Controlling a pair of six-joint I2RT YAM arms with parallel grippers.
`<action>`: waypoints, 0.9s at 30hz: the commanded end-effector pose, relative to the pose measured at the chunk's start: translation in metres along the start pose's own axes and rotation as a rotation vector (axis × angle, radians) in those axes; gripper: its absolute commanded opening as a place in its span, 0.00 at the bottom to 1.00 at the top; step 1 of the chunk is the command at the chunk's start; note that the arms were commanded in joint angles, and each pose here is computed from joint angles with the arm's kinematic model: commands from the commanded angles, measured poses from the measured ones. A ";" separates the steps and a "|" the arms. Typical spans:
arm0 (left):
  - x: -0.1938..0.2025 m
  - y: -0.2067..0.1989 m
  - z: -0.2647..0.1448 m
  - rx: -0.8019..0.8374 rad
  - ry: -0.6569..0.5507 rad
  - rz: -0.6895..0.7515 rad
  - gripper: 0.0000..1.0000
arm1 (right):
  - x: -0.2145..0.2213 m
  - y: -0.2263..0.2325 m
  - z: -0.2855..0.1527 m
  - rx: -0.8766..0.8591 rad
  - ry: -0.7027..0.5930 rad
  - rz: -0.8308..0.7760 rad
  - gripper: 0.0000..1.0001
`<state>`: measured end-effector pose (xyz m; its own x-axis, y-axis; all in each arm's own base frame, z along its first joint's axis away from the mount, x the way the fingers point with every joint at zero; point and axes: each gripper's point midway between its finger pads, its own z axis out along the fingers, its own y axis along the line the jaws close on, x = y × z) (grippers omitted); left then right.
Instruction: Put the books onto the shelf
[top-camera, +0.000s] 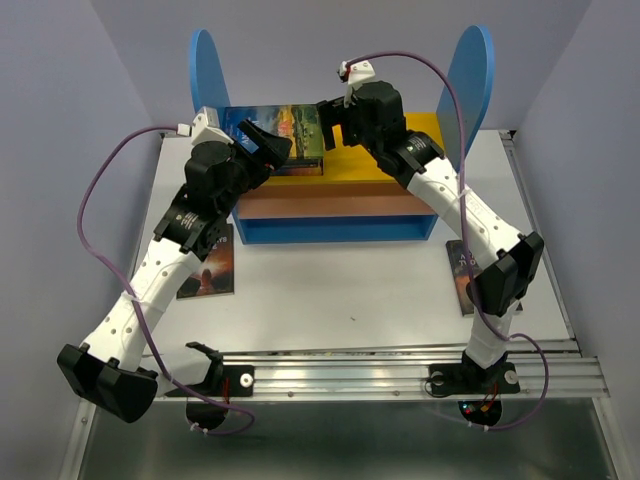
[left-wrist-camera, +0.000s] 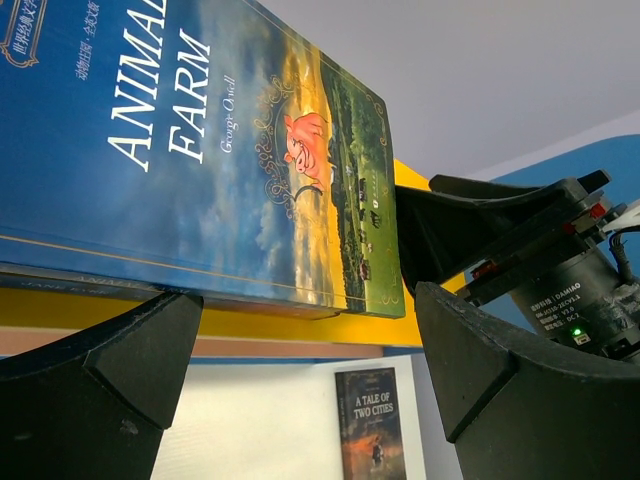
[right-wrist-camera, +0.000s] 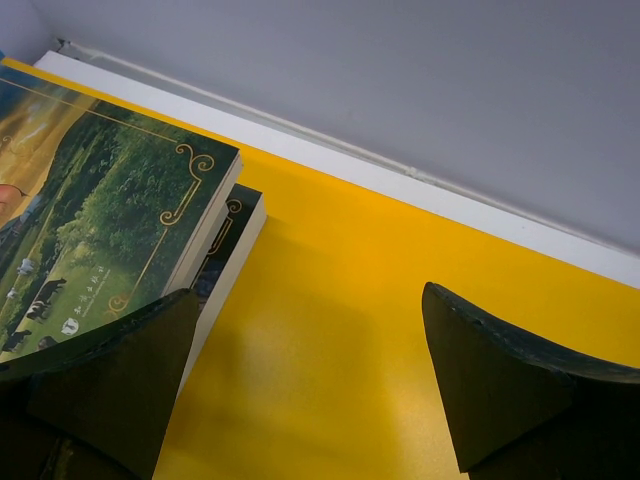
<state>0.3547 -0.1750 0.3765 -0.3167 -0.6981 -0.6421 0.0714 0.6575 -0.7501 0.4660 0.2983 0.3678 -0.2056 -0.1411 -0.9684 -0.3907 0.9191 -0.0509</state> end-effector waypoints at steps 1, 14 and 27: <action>-0.026 -0.031 -0.016 0.112 -0.064 0.011 0.99 | -0.036 0.019 0.001 -0.078 -0.115 0.023 1.00; -0.024 -0.028 -0.028 0.113 -0.057 0.032 0.99 | -0.038 0.016 0.003 -0.058 -0.136 0.025 1.00; -0.016 0.043 -0.100 -0.095 -0.089 0.015 0.99 | -0.043 -0.077 -0.065 0.409 -0.168 0.121 1.00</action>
<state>0.2926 -0.1419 0.3928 -0.2740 -0.6971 -0.6626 0.1074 0.6625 -0.7414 0.4721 0.2538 0.3771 -0.1719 -0.1130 -0.9786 -0.1419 0.9859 -0.0889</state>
